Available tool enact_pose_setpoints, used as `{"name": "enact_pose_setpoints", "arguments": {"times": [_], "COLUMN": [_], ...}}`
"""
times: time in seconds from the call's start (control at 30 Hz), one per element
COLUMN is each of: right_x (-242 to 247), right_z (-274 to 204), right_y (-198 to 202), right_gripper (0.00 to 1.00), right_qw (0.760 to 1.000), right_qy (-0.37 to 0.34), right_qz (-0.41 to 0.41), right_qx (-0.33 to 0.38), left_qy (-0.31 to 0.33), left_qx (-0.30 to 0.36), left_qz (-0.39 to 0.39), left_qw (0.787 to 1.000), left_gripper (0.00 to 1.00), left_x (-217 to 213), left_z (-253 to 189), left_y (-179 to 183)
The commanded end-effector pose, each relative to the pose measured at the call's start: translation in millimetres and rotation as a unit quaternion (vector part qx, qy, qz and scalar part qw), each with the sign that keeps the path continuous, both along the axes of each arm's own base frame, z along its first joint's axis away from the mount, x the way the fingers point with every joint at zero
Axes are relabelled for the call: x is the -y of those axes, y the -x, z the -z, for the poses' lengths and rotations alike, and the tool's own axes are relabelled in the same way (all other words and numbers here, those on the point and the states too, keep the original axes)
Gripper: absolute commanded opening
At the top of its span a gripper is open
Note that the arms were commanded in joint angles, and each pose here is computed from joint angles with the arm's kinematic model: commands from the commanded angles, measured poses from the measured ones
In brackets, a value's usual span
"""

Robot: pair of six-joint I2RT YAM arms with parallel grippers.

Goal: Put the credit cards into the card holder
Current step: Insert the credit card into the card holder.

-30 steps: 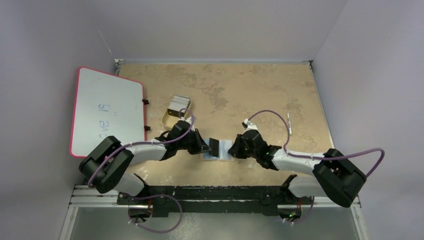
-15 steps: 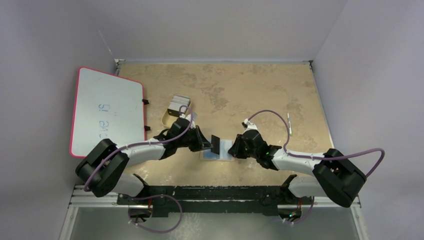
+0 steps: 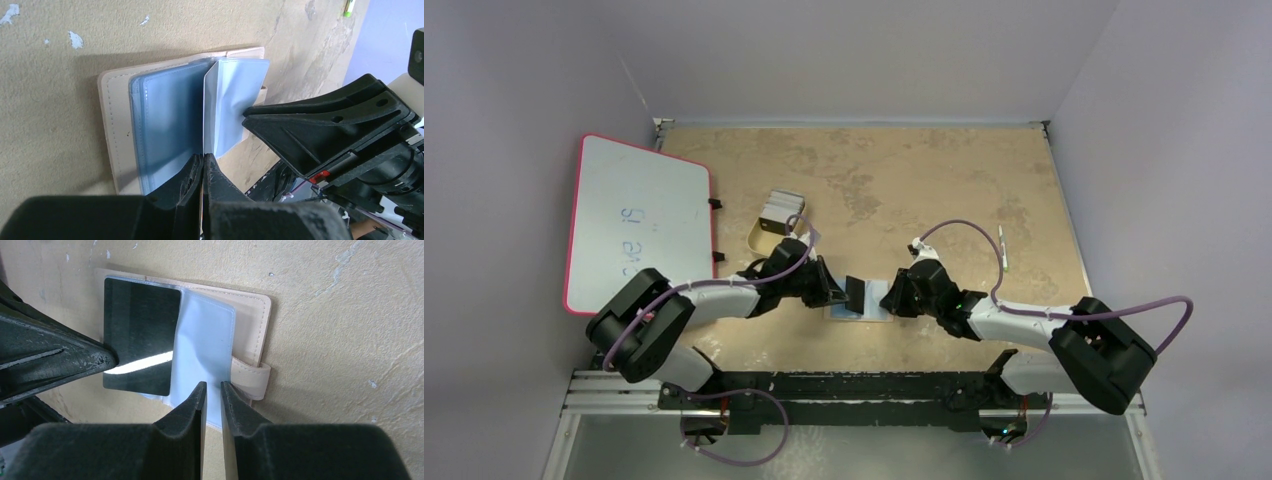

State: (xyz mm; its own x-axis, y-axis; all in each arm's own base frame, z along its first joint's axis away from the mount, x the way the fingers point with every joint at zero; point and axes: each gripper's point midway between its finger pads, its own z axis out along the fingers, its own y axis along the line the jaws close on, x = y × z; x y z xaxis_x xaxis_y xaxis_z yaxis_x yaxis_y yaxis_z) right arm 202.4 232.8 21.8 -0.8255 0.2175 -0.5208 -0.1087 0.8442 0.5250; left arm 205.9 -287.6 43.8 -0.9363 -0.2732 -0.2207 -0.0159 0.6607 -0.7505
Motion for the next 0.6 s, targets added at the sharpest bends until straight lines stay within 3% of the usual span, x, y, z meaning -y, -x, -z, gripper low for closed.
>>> {"name": "enact_pose_setpoints", "arguments": {"times": [0.0, 0.57], "right_x": [0, -1], "right_z": [-2, -3], "right_y": [-7, -6], "right_gripper": [0.19, 0.22], "right_qw": [1.0, 1.0], "right_qy": [0.007, 0.004], "right_qz": [0.005, 0.004], "right_qx": [0.01, 0.008], "left_qy": [0.01, 0.007], "left_qx": [0.003, -0.012], "left_qz": [0.008, 0.0], "left_qw": [1.0, 1.0], "left_gripper": [0.0, 0.0], "left_x": [7, 6], "left_z": [-5, 6], "left_y": [-1, 0]}}
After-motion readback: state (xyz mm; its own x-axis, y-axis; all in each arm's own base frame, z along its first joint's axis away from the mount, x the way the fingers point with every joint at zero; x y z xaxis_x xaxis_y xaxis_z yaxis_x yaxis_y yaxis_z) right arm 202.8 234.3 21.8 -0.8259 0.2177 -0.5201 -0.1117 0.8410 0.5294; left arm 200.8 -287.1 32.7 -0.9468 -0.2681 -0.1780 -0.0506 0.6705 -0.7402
